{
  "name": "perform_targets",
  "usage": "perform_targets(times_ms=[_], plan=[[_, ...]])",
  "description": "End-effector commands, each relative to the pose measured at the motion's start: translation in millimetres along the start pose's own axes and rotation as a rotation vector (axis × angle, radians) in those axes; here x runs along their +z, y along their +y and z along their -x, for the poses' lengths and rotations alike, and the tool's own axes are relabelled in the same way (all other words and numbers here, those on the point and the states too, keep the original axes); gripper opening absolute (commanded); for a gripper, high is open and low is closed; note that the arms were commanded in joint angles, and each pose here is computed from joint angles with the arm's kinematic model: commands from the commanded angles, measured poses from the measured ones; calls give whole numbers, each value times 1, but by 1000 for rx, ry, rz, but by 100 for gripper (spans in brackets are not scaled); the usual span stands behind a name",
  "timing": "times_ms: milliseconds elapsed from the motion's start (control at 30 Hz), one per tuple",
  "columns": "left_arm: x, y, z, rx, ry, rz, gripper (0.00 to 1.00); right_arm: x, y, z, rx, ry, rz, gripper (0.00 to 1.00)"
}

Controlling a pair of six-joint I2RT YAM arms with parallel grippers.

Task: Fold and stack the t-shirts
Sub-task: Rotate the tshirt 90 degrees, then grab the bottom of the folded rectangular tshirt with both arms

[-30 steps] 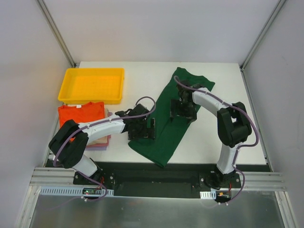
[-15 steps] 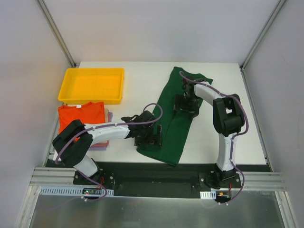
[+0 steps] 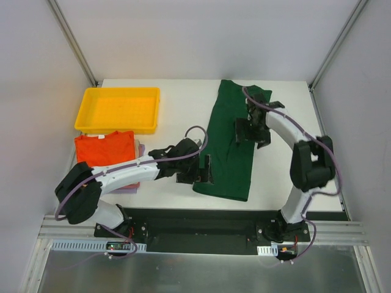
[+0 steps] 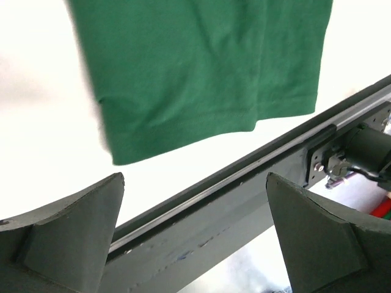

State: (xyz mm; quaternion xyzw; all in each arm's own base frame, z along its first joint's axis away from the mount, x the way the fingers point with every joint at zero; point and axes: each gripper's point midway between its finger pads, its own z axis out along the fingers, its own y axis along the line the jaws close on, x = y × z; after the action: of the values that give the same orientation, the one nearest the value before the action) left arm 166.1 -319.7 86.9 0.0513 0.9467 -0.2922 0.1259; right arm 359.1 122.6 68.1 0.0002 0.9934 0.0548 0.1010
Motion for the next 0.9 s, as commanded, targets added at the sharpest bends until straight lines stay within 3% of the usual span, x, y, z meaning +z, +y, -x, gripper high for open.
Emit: perform_targets(times_ms=[0, 133, 300, 400, 467, 533, 733, 867], plan=[[-14, 39, -19, -23, -27, 98, 99, -56, 10, -59, -106, -135, 23, 96], [-12, 68, -31, -54, -25, 191, 97, -50, 14, -138, -77, -144, 73, 96], [2, 66, -27, -54, 0, 212, 77, -32, 29, -202, 7, -124, 206, 96], [11, 59, -22, -47, 10, 199, 72, -25, 26, -208, 132, -158, 213, 97], [16, 60, -19, -48, 7, 212, 63, -22, 22, -209, 224, -174, 203, 99], [22, 64, -20, -54, 18, 232, 55, -19, 23, -212, 290, -174, 215, 91], [35, 67, -20, -57, 39, 258, 40, -11, 17, -221, 360, -161, 206, 84], [43, 66, -20, -53, 63, 256, 29, -7, 16, -224, 370, -149, 196, 74]])
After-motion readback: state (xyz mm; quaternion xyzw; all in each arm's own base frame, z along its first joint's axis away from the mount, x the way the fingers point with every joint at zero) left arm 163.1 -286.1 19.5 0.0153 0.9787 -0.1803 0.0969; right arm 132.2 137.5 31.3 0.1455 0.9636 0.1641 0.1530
